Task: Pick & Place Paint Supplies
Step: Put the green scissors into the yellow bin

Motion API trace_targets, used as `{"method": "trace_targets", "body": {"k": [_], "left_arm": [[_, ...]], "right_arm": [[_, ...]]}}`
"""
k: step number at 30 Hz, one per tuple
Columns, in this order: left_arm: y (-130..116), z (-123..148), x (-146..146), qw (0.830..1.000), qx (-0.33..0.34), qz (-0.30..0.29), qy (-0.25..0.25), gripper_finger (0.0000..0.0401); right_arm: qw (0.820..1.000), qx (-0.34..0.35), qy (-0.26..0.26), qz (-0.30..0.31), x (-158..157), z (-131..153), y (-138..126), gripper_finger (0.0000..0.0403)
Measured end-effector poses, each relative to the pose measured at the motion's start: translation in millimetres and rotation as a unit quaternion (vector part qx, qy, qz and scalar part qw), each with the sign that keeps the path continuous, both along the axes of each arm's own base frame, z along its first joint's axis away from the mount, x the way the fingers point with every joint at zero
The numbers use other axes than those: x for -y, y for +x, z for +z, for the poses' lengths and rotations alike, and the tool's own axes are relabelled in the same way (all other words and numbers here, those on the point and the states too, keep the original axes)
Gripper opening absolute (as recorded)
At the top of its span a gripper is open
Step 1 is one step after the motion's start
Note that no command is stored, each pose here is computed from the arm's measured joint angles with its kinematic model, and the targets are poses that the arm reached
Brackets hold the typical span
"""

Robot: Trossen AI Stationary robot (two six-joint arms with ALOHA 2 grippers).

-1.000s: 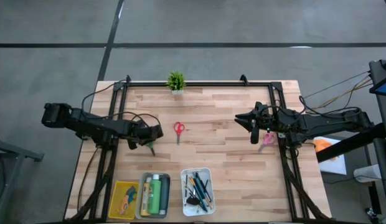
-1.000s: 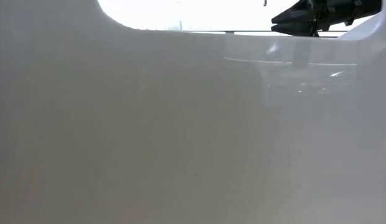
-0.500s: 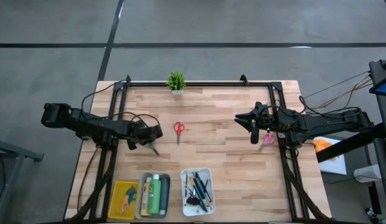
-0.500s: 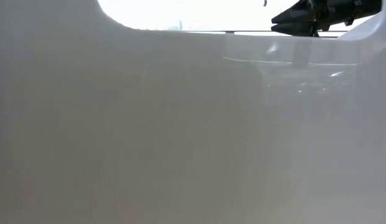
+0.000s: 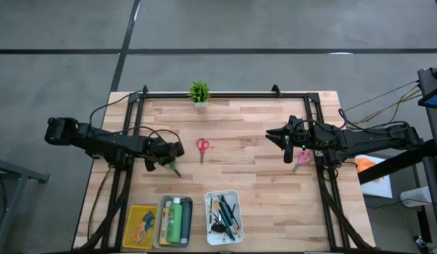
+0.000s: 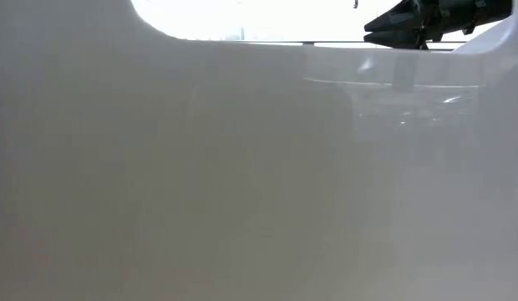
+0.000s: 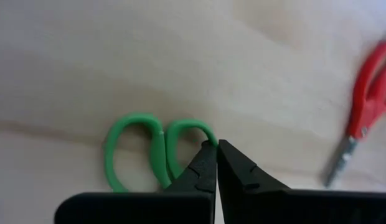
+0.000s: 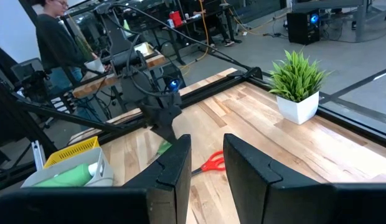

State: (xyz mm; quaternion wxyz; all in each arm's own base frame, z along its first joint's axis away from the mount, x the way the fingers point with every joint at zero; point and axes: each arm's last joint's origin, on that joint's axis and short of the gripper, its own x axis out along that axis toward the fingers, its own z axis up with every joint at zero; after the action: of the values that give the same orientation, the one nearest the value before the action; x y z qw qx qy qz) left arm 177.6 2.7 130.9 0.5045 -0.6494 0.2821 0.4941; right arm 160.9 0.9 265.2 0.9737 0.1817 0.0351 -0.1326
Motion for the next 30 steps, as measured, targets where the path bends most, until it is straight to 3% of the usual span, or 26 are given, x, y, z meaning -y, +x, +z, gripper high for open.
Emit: {"method": "trace_targets", "body": {"k": [17, 30], "left_arm": [[-17, 32, 9, 0.982, 0.074, -0.100, -0.139, 0.0000], [-19, 107, 23, 0.975, 0.025, -0.189, -0.111, 0.0000]], "right_arm": [[1.000, 0.000, 0.000, 0.000, 0, 0, 0, 0.0093], [1.000, 0.000, 0.000, 0.000, 0, 0, 0, 0.0093]]}}
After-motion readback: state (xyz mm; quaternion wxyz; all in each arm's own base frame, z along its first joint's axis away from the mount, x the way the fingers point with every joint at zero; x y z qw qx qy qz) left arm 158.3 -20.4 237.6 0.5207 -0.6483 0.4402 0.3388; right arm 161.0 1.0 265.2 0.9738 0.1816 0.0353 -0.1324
